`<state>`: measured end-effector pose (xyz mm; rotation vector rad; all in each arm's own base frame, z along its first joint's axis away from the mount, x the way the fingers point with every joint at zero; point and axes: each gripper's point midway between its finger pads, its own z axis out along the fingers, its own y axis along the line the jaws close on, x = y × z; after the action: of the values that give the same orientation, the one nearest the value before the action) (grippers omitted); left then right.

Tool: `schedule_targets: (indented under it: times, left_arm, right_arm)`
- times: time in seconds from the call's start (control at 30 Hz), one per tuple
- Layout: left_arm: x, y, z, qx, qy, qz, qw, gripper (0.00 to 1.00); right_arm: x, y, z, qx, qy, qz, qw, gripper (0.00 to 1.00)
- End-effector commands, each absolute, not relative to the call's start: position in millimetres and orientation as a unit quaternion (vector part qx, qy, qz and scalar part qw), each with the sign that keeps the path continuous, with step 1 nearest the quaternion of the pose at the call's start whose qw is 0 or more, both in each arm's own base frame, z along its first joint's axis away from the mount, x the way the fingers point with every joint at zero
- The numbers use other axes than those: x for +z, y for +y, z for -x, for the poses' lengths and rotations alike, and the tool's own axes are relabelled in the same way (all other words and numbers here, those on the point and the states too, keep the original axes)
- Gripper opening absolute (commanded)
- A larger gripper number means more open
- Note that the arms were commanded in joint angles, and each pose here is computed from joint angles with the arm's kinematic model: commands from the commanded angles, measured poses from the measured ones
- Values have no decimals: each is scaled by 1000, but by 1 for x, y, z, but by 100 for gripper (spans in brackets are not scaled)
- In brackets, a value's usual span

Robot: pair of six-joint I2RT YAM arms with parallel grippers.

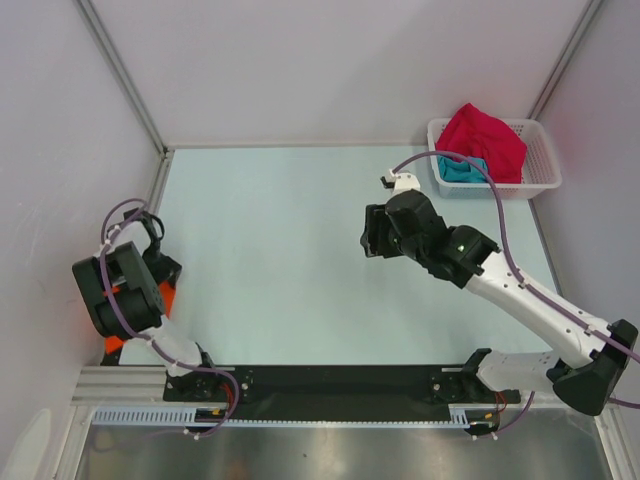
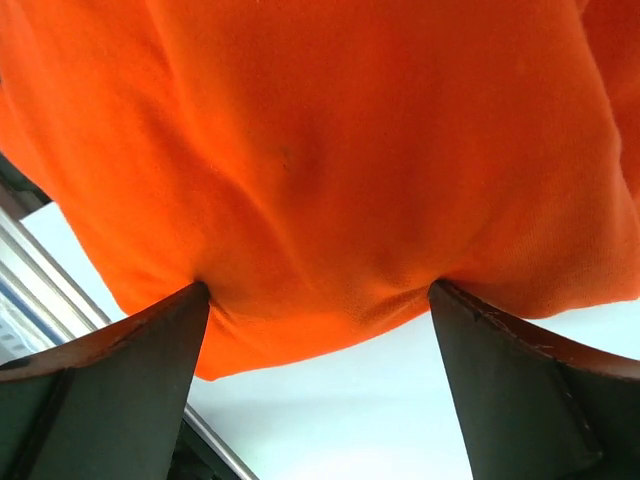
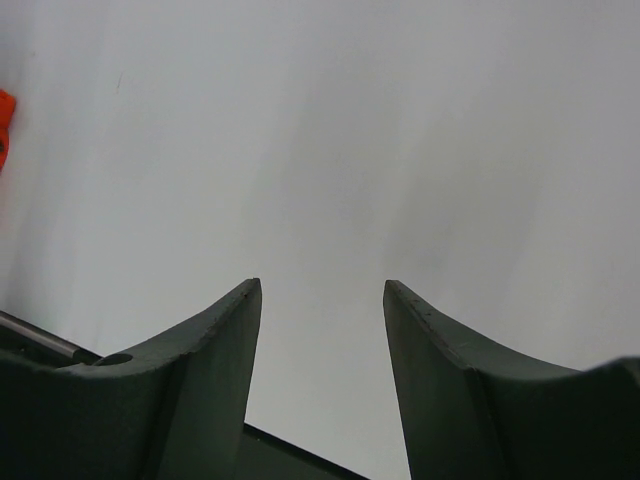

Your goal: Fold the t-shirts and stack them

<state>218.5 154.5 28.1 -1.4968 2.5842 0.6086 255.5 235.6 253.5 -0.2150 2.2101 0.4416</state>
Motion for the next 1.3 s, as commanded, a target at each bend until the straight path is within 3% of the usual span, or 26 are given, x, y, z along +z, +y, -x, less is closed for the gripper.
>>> schedule_targets:
  times: [0.0,0.07,0.1,0.13,0.27,0.3,0.37,0.5,0.57,0.67,0.8,0.97,1.27]
  left_arm:
    - [3,136,-230,115,851,512,33,94]
    - [1,128,-240,74,857,508,46,81]
    - [2,124,-242,58,859,505,55,57]
    - [3,121,-246,42,861,503,65,39]
    - [11,90,-271,-73,869,477,107,16]
    - [18,81,-278,-106,868,469,125,0]
    - [36,57,-295,-178,863,435,182,0]
    - [75,15,-326,-172,902,311,246,0]
    - [99,-37,-340,-215,919,203,261,0]
    - [122,-109,-343,-256,927,77,265,0]
    - [124,-195,-309,-275,931,-91,223,0]
    - [98,-225,-282,-230,941,-160,189,0]
    - [116,-223,-272,-238,929,-138,247,0]
  right_arm:
    - [290,234,-259,207,856,81,467,58]
    - [291,235,-259,210,855,79,467,58]
    - [293,235,-259,213,854,78,468,58]
    - [293,237,-258,217,853,80,467,58]
    - [294,244,-258,232,853,78,462,57]
    - [295,246,-258,237,852,79,461,57]
    - [293,249,-257,241,853,79,456,57]
    - [288,255,-257,249,856,77,446,57]
    - [281,257,-258,247,861,76,439,57]
    - [271,260,-261,239,869,75,428,57]
    - [258,258,-261,225,879,67,416,56]
    - [250,252,-258,214,885,56,409,56]
    - [242,246,-253,199,894,46,398,56]
